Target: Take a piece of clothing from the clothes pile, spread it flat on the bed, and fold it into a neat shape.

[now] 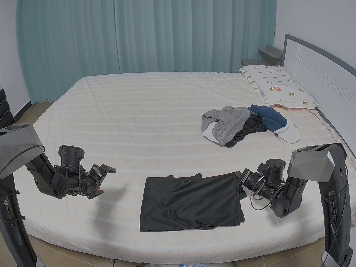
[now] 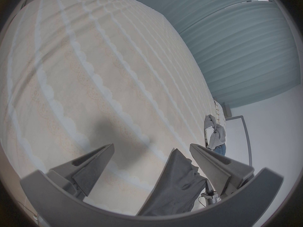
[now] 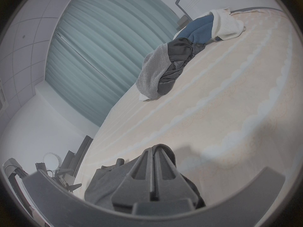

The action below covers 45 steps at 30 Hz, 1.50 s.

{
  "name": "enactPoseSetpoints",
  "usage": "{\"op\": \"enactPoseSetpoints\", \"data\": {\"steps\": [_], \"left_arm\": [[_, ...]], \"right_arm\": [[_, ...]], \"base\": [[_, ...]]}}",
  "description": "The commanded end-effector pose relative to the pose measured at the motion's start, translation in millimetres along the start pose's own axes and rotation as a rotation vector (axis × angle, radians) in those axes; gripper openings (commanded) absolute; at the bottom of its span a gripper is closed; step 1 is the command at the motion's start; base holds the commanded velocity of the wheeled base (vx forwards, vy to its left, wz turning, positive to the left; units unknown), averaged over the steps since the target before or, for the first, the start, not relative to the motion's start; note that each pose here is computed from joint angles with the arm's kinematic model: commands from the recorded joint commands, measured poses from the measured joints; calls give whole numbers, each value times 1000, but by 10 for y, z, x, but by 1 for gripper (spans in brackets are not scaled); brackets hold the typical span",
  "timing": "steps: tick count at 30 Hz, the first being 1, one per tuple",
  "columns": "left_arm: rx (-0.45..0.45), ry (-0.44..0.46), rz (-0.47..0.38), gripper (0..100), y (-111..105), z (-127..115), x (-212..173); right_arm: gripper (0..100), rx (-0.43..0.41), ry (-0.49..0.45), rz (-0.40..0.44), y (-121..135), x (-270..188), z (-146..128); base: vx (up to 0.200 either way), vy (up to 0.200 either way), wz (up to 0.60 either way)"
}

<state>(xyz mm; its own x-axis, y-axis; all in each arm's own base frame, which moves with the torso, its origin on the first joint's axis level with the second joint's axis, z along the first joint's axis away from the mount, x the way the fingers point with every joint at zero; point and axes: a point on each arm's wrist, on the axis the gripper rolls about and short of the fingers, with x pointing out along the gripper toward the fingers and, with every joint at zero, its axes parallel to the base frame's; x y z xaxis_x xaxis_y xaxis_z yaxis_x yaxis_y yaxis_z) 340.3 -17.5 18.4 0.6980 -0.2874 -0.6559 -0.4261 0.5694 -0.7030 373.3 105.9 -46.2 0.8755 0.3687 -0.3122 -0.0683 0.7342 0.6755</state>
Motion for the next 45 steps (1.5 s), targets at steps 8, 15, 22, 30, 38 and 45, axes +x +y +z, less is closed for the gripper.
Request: {"op": "enactPoseSetpoints", "data": {"steps": [8, 15, 22, 30, 38, 45], "left_arm": [[0, 2, 0, 100, 0, -4, 4], [0, 2, 0, 100, -2, -3, 5], [0, 2, 0, 100, -2, -3, 5], [2, 1, -3, 100, -9, -3, 7], [9, 1, -12, 100, -45, -14, 0], [54, 31, -17, 100, -186, -225, 60]], "right_arm": [[100, 2, -9, -7, -21, 0, 20], [100, 3, 3, -2, -20, -139, -19], [100, 1, 40, 39, 80, -470, -28], [100, 4, 71, 44, 73, -525, -53], [100, 1, 87, 47, 87, -517, -105], [100, 0, 95, 48, 99, -511, -137]], "base": [[0, 0, 0], [0, 0, 0], [-86, 0, 0], [-200, 0, 0], [-25, 0, 0], [0, -57, 0]]}}
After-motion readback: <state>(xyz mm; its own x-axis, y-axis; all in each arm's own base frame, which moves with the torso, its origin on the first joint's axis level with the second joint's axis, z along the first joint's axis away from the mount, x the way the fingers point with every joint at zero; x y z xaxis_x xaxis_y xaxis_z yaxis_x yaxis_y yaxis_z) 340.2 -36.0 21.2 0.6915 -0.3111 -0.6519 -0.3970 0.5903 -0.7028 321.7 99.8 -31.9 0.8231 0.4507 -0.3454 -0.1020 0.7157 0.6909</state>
